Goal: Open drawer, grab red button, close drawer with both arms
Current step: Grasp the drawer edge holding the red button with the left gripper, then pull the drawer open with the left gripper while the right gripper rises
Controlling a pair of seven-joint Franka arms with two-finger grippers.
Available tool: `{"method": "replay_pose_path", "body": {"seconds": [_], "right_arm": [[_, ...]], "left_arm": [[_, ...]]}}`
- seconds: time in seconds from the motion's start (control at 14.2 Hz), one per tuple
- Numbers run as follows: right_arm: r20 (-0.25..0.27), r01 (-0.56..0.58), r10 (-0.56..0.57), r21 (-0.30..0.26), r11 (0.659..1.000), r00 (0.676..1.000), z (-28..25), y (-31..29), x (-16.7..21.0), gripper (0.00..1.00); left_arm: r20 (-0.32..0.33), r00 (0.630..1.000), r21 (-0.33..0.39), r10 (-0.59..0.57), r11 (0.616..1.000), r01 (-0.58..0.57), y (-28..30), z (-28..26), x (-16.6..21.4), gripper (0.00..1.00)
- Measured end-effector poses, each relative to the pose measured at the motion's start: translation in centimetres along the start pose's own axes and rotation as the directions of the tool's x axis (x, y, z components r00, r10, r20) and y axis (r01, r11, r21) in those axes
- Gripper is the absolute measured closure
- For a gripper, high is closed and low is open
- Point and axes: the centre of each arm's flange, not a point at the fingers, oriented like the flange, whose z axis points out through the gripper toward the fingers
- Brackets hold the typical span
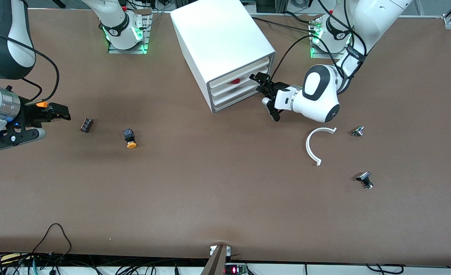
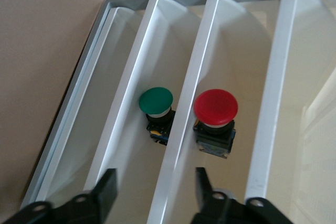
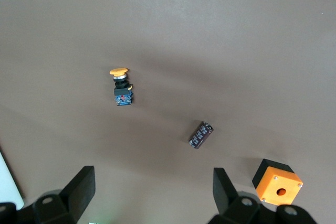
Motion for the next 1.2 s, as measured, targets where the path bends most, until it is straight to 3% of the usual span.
{"method": "replay_pose_path", "body": {"seconds": [0.07,0.14,0.35,0.42,1.2], "right_arm": [[0.001,0.000,0.000,0.000,1.000,1.000,0.1,0.0,0.0,0.00],[0.002,0.000,0.000,0.001,1.000,1.000,0.1,0.0,0.1,0.00],[0.004,0.000,0.000,0.001,1.000,1.000,0.2,0.0,0.1,0.00],[0.005,0.001,-0.001,0.001,1.000,1.000,0.3,0.0,0.1,0.00],[0.012,0.029,-0.029,-0.002,1.000,1.000,0.8,-1.8,0.9,0.00]], "left_arm": [[0.004,1.000,0.004,0.000,1.000,0.000,0.0,0.5,-0.2,0.34],[0.008,1.000,0.009,0.001,1.000,-0.001,0.1,1.1,-0.3,0.41],[0.023,1.000,0.005,0.004,1.000,-0.005,0.5,2.5,-0.5,0.76],[0.026,1.000,-0.002,0.017,1.000,-0.017,0.7,2.7,-0.5,0.83],[0.006,1.000,-0.016,0.018,1.000,-0.018,-0.2,1.6,-0.7,0.83]]}}
